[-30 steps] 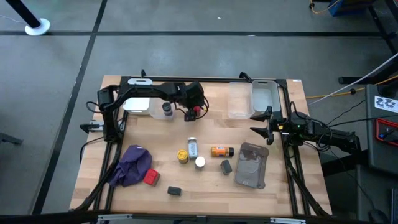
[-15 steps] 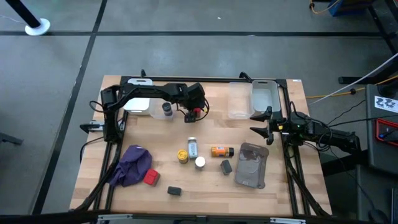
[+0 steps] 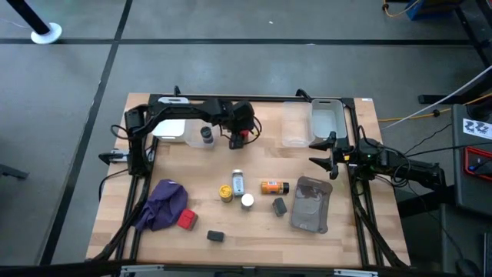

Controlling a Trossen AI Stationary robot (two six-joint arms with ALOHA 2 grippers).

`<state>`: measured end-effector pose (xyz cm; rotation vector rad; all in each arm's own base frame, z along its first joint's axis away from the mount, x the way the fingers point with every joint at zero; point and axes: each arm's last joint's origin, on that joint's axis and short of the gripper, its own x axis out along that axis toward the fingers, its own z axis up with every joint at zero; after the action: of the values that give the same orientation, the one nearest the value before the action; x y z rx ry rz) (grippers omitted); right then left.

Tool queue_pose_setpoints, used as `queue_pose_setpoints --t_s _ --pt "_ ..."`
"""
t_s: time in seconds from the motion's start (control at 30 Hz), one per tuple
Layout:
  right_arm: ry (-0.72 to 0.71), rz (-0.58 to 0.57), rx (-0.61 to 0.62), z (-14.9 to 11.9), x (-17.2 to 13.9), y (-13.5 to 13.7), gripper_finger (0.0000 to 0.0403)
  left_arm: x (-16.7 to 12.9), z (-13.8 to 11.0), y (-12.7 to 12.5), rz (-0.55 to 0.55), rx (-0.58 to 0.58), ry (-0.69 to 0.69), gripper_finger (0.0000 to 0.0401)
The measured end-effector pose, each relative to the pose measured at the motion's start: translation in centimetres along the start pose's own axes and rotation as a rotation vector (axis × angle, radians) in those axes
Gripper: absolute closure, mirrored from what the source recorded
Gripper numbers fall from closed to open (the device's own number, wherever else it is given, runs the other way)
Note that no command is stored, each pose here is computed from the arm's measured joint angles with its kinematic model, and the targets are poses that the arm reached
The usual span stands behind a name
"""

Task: Sort spices by type
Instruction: Put the top red seasoning can into the white bin

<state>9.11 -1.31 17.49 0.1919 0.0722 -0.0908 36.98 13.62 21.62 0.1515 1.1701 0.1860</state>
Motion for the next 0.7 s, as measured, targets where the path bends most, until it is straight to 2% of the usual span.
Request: queue_pose_setpoints --t_s 0.13,0.33,0.47,0.7 --pt "0.0 0.0 0.0 0.0 0.0 0.0 0.0143 -2.6 1.2 0.8 0.048 0.011 0.018 0.0201" --pt "0.001 0.001 0.0 0.0 0.0 0.0 0.0143 -8.7 2.1 2.5 0.125 -0.023 0.027 0.0201" --pt "0.001 0.0 0.0 0.0 0.0 0.0 0.0143 -12.3 0.7 3.5 0.15 -0.113 0.079 0.0201" --pt "0.001 0.002 0.0 0.0 0.0 0.0 0.0143 -16.7 -4.0 5.7 0.234 -0.344 0.237 0.0201"
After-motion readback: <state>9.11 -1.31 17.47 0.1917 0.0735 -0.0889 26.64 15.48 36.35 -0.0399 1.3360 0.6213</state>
